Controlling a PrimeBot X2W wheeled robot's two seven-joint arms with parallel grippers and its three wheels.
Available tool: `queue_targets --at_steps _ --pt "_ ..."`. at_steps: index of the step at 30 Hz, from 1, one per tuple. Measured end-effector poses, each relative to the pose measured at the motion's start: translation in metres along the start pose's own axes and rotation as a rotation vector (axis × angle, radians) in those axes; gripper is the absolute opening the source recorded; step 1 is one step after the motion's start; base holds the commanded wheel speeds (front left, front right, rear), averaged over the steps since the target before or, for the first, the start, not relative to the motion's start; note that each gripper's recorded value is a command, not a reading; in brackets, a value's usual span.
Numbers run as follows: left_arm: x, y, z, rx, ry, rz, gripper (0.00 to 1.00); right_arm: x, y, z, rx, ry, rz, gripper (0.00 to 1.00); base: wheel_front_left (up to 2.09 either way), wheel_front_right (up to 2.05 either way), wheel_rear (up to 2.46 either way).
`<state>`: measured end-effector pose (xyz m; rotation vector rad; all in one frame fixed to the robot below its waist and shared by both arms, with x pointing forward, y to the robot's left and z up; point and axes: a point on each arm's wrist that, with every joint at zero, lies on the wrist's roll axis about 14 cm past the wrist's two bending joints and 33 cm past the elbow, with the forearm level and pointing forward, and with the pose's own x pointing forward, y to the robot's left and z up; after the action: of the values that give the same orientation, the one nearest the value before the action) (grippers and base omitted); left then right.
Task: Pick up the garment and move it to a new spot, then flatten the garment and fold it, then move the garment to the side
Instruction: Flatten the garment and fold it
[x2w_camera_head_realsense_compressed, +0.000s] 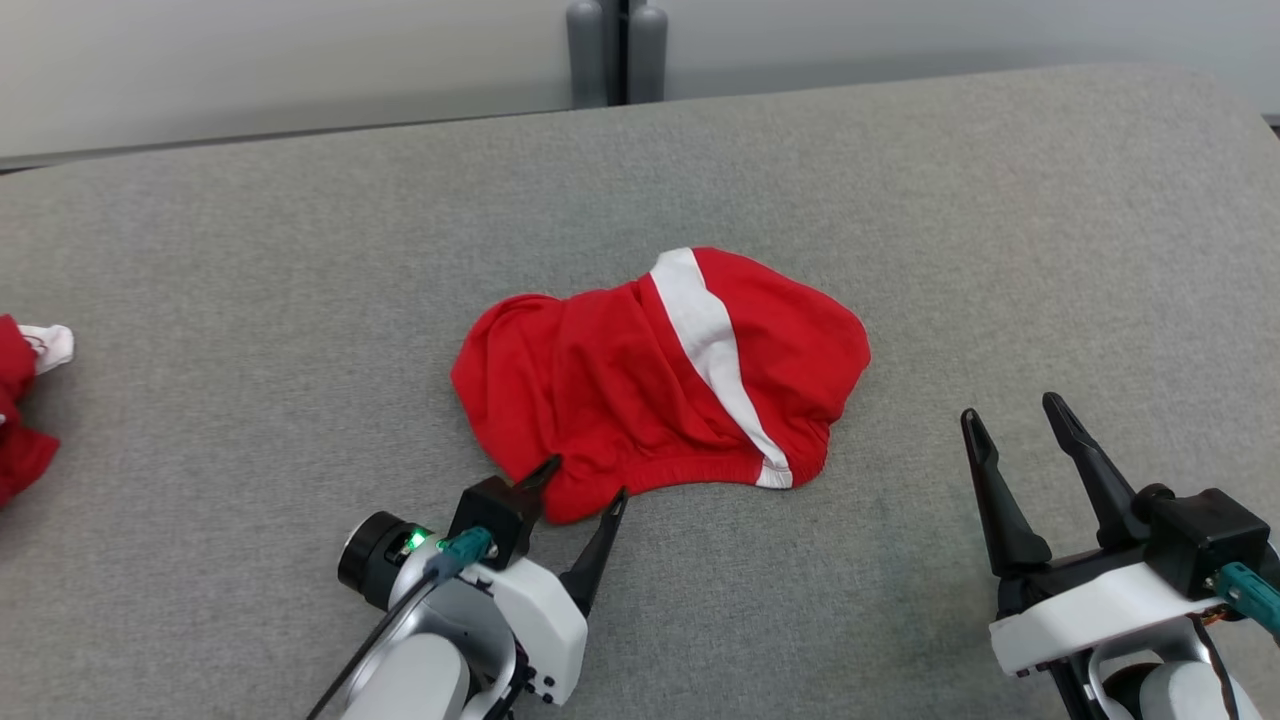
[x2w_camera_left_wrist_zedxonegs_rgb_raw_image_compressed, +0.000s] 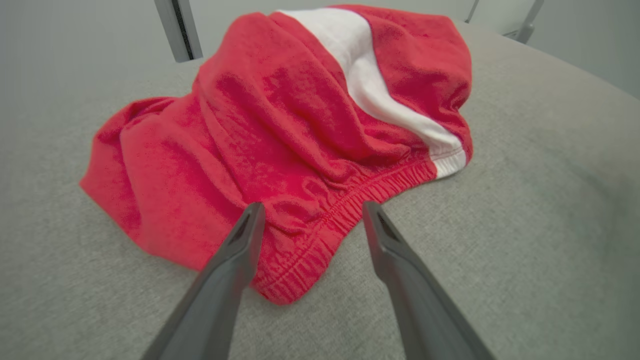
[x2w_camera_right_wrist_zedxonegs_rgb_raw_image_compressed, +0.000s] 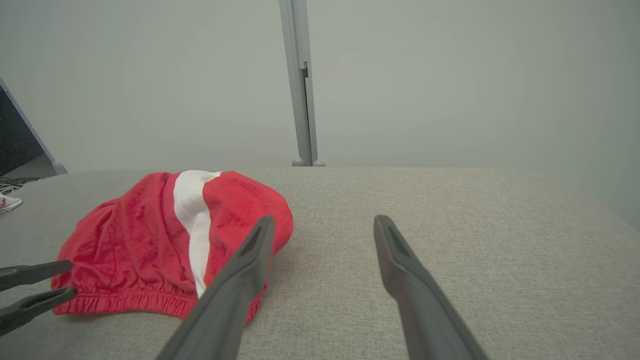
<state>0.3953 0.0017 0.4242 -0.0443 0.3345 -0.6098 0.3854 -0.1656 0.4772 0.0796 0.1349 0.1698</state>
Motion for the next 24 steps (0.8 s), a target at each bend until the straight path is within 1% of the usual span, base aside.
queue_targets --at_steps 5,6,7,8,13,18,21,24 --pt "0.016 0.004 -0.042 -0.001 0.174 -0.026 1.00 0.002 -0.010 -0.010 0.012 0.021 -0.030 1.00 0.00 0.00 0.00" --pt "0.018 0.005 -0.045 0.004 0.187 -0.028 1.00 0.003 -0.012 -0.011 0.012 0.021 -0.034 1.00 0.00 0.00 0.00" --pt "0.020 0.007 -0.047 0.010 0.199 -0.029 0.42 0.003 -0.013 -0.012 0.013 0.024 -0.037 1.00 0.00 0.00 0.00" --pt "0.021 0.009 -0.048 0.017 0.207 -0.030 0.00 0.003 -0.014 -0.013 0.014 0.026 -0.041 1.00 0.00 0.00 0.00" --pt "0.019 0.020 -0.041 0.054 0.155 -0.020 0.00 0.006 -0.013 -0.015 0.020 0.023 -0.041 1.00 0.00 0.00 0.00" --pt "0.010 0.043 0.009 0.095 -0.040 0.039 0.00 0.009 -0.013 -0.012 0.021 0.011 -0.038 1.00 0.00 0.00 0.00" --pt "-0.006 0.060 0.027 0.115 -0.096 0.089 0.00 0.010 -0.012 -0.011 0.021 0.007 -0.034 1.00 0.00 0.00 0.00" --pt "-0.022 0.078 0.040 0.146 -0.117 0.138 0.00 0.010 -0.011 -0.009 0.022 0.002 -0.034 1.00 0.00 0.00 0.00"
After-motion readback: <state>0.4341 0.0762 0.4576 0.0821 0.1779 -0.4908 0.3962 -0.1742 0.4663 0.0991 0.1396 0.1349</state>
